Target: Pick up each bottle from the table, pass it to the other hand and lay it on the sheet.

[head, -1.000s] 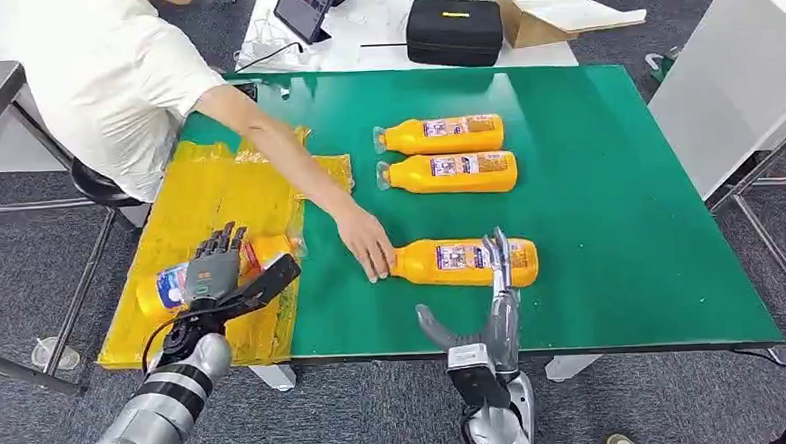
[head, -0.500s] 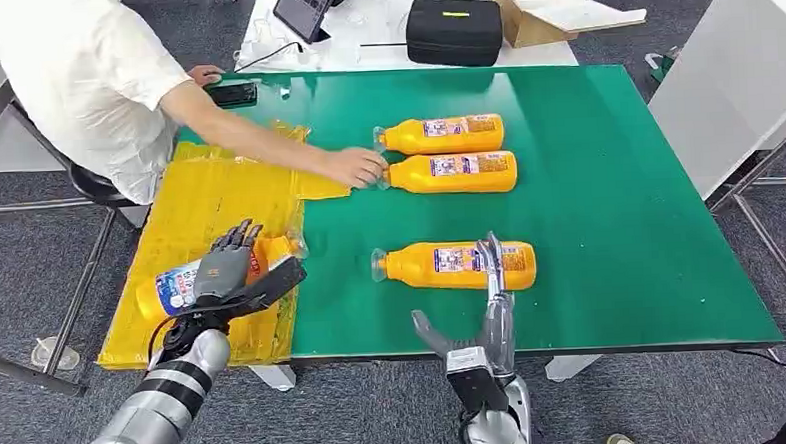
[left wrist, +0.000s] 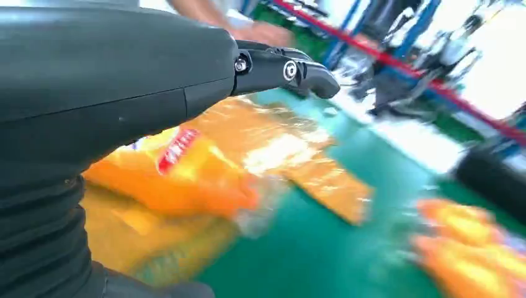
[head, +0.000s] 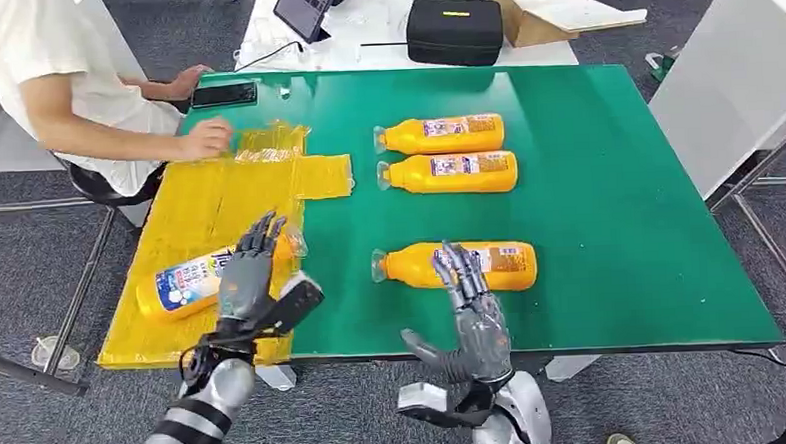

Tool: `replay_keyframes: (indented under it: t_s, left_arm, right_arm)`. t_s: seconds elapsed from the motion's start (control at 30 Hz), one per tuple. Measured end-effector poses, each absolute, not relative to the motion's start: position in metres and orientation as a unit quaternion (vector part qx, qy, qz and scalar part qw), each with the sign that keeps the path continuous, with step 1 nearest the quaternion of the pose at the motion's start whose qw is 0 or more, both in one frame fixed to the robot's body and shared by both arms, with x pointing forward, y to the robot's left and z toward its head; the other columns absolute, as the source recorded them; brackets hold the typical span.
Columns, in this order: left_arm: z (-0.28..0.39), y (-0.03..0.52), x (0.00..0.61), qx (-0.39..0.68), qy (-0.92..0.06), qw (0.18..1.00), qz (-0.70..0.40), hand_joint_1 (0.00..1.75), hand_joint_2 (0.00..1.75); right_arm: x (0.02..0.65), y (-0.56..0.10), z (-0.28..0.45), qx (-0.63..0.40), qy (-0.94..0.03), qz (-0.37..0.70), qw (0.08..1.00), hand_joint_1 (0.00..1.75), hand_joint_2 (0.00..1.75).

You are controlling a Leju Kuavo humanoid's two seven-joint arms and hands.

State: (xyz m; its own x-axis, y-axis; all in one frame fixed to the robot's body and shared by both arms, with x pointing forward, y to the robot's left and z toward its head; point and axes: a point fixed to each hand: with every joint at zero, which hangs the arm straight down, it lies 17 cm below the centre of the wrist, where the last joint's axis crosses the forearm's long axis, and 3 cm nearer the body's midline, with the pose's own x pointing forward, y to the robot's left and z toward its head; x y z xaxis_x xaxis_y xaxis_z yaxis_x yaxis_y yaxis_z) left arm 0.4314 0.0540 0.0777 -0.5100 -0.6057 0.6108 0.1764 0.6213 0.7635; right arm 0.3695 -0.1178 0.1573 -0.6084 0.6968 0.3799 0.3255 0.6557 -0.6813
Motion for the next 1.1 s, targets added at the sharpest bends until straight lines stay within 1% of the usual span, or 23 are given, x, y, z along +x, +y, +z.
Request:
replay_keyframes:
  t_s: [0.1,0.17,0.3,0.4,0.53,0.7,0.93,1.1]
  left_arm:
    - [0.091,0.023,0.398,0.111,-0.786,0.450,-0.409,0.00,1.75]
    - [0.097,0.015,0.388,0.101,-0.794,0.442,-0.406,0.00,1.75]
    - [0.112,0.003,0.373,0.089,-0.815,0.415,-0.395,0.00,1.75]
    - [0.119,-0.011,0.357,0.078,-0.826,0.394,-0.397,0.00,1.75]
    - [0.137,-0.021,0.343,0.049,-0.845,0.384,-0.369,0.00,1.75]
    - [0.154,-0.030,0.333,0.019,-0.858,0.380,-0.344,0.00,1.75]
    - [0.155,-0.030,0.333,0.019,-0.859,0.380,-0.344,0.00,1.75]
    - [0.162,-0.038,0.327,-0.001,-0.865,0.374,-0.334,0.00,1.75]
  right_arm:
    - [0.382,-0.147,0.148,-0.339,-0.829,0.292,0.335,0.00,1.75]
    - [0.386,-0.156,0.144,-0.353,-0.820,0.297,0.339,0.00,1.75]
    - [0.401,-0.168,0.126,-0.392,-0.779,0.340,0.352,0.00,1.75]
    - [0.423,-0.189,0.107,-0.429,-0.733,0.379,0.368,0.00,1.75]
    - [0.452,-0.215,0.094,-0.449,-0.702,0.398,0.385,0.00,1.75]
    - [0.485,-0.226,0.073,-0.434,-0.664,0.422,0.439,0.00,1.75]
    - [0.486,-0.227,0.072,-0.432,-0.663,0.423,0.442,0.00,1.75]
    - [0.510,-0.233,0.053,-0.404,-0.638,0.458,0.469,0.00,1.75]
